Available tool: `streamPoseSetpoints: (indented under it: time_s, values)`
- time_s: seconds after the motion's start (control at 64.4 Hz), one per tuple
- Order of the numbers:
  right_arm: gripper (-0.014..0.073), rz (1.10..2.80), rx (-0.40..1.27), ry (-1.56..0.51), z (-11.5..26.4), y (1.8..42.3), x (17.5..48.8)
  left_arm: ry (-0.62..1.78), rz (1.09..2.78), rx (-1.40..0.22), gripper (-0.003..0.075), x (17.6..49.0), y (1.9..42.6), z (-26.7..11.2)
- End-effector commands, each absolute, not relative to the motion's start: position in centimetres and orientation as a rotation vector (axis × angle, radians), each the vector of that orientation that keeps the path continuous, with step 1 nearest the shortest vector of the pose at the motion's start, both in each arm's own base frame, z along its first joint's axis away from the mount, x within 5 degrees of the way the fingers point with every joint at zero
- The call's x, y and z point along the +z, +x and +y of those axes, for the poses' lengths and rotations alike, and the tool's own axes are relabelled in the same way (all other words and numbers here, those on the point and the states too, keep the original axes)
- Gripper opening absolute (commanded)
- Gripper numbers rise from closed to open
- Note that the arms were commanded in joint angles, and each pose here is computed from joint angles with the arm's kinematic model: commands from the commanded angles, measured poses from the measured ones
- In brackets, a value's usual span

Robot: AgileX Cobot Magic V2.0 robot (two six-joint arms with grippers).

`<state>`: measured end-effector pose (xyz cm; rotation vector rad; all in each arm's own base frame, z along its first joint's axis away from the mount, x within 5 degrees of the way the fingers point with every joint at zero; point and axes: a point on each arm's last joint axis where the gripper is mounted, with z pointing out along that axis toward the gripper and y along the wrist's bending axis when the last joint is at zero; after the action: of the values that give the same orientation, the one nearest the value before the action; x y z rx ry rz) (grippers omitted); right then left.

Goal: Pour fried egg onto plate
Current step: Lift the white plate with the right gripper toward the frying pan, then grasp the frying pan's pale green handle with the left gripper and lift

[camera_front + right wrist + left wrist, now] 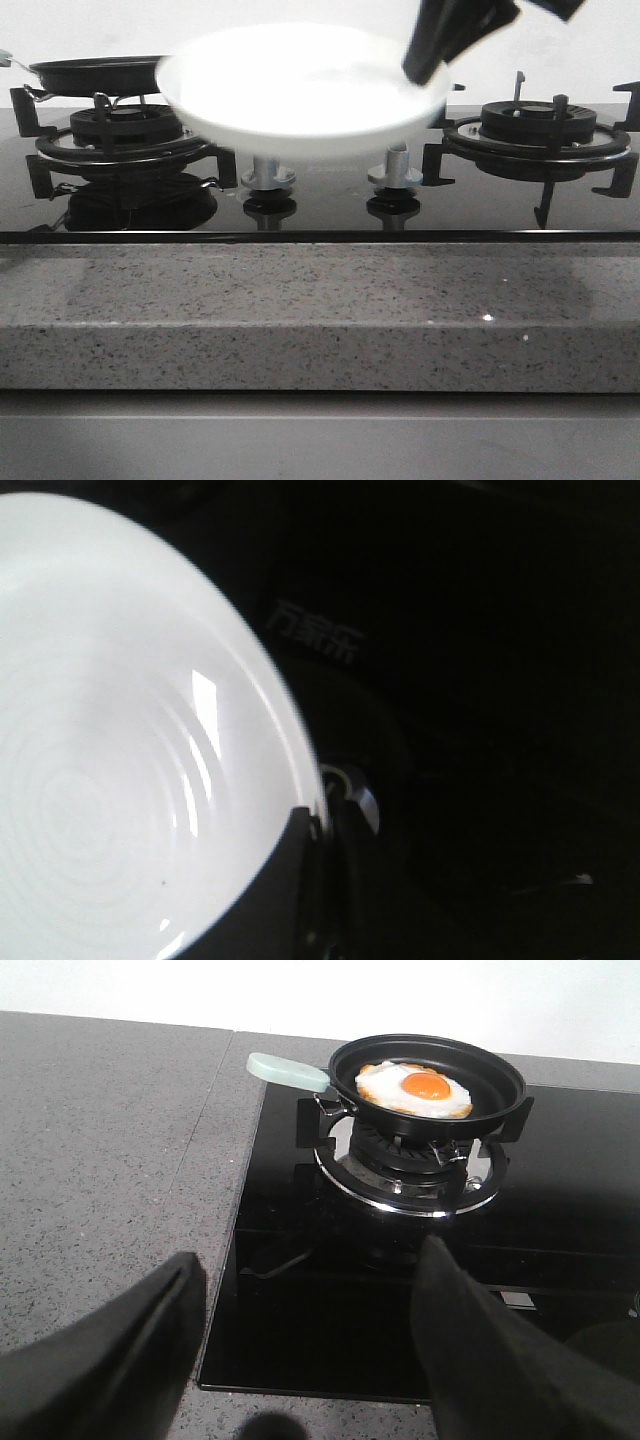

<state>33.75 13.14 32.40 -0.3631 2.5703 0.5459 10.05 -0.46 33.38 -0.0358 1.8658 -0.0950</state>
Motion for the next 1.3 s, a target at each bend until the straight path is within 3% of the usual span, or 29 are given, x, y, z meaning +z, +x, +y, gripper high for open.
streamPoseSetpoints:
  time_s: [0.0,0.357,0.528,0.699,0.948,1.289]
  values:
    - [-0.0066,2.468,0.522,-0.357,12.8,33.5,34.0,-0.042,1.768,-0.104,0.0437,34.8,10.4,-0.5]
    - [-0.0066,2.488,0.51,-0.363,12.8,33.7,33.4,-0.042,1.768,-0.104,0.0445,34.8,10.4,-0.5]
    - [-0.0066,2.49,0.51,-0.363,12.8,33.7,33.4,-0.048,1.777,-0.114,0.0603,34.7,10.6,-0.5]
    - [-0.0066,2.49,0.51,-0.363,12.8,33.7,33.4,-0.098,1.821,-0.212,0.0621,35.8,11.8,-0.9]
    - [-0.0066,2.49,0.51,-0.363,12.8,33.7,33.4,-0.114,1.987,-0.249,0.0621,38.5,18.1,-1.3]
    - [-0.0066,2.49,0.51,-0.363,12.8,33.7,33.4,-0.357,2.093,-0.4,0.0619,38.0,26.9,2.0]
